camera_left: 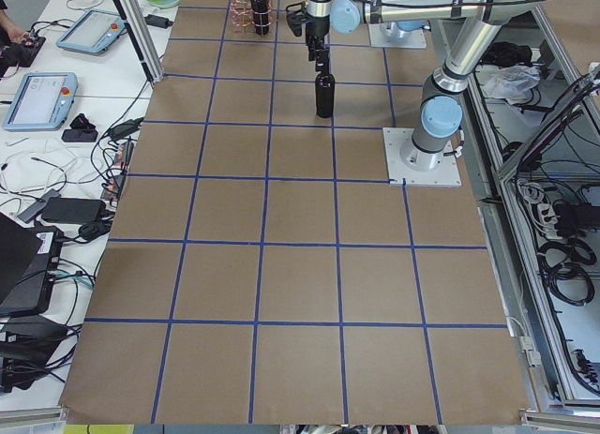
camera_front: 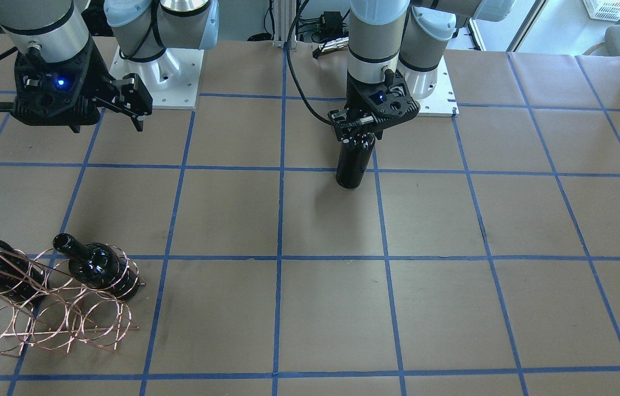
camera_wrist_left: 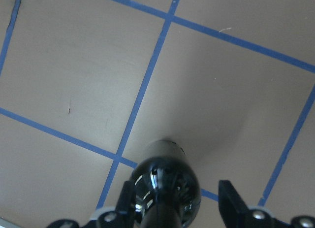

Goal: Place wine into wine basket
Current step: 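Lower the bottle upright onto the table and open the left gripper, then raise the left gripper away from the standing bottle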

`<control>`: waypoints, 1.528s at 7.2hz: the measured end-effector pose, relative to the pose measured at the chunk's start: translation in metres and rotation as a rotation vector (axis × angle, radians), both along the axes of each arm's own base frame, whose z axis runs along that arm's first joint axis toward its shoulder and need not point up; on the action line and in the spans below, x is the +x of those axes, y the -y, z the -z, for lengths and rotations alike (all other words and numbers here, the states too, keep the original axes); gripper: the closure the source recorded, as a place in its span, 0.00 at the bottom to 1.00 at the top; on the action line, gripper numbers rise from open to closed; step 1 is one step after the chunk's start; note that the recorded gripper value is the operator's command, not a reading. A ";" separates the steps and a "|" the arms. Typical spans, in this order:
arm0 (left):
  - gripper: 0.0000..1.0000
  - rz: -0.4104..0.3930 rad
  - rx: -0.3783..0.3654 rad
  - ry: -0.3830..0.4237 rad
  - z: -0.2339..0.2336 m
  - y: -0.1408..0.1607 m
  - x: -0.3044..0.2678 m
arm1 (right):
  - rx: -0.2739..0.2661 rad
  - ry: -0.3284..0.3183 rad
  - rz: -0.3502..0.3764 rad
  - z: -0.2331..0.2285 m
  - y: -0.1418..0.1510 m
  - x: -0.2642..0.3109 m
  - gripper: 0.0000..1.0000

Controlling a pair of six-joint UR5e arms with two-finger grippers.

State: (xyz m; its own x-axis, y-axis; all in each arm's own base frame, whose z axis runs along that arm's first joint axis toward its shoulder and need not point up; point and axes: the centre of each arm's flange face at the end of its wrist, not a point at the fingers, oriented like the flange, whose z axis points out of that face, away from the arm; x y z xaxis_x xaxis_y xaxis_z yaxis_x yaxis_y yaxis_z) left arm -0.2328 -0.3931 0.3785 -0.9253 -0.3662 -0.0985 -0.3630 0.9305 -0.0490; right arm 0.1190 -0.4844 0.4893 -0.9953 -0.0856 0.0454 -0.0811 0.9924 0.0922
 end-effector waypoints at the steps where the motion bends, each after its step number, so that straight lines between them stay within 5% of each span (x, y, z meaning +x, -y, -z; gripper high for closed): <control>1: 0.26 0.000 -0.001 0.000 0.000 0.000 0.000 | 0.001 0.000 -0.001 0.000 0.000 0.000 0.00; 4: 0.00 0.020 -0.028 -0.006 -0.015 0.012 0.007 | -0.007 -0.006 -0.001 -0.001 0.000 0.000 0.00; 8: 0.00 0.169 -0.021 -0.019 -0.100 0.077 0.117 | -0.011 -0.004 0.005 -0.006 -0.005 0.001 0.00; 11: 0.00 0.251 0.002 -0.094 -0.154 0.085 0.225 | 0.004 0.001 0.012 0.002 -0.007 0.010 0.00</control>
State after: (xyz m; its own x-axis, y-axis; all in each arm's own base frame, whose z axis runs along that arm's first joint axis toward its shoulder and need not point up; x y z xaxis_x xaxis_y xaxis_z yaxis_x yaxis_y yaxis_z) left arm -0.0082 -0.4779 0.5328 -0.9923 -0.1235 -0.0083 -0.1233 0.9921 -0.0243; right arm 0.1293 -0.4776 0.4872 -0.9963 -0.0743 0.0438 -0.0698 0.9929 0.0961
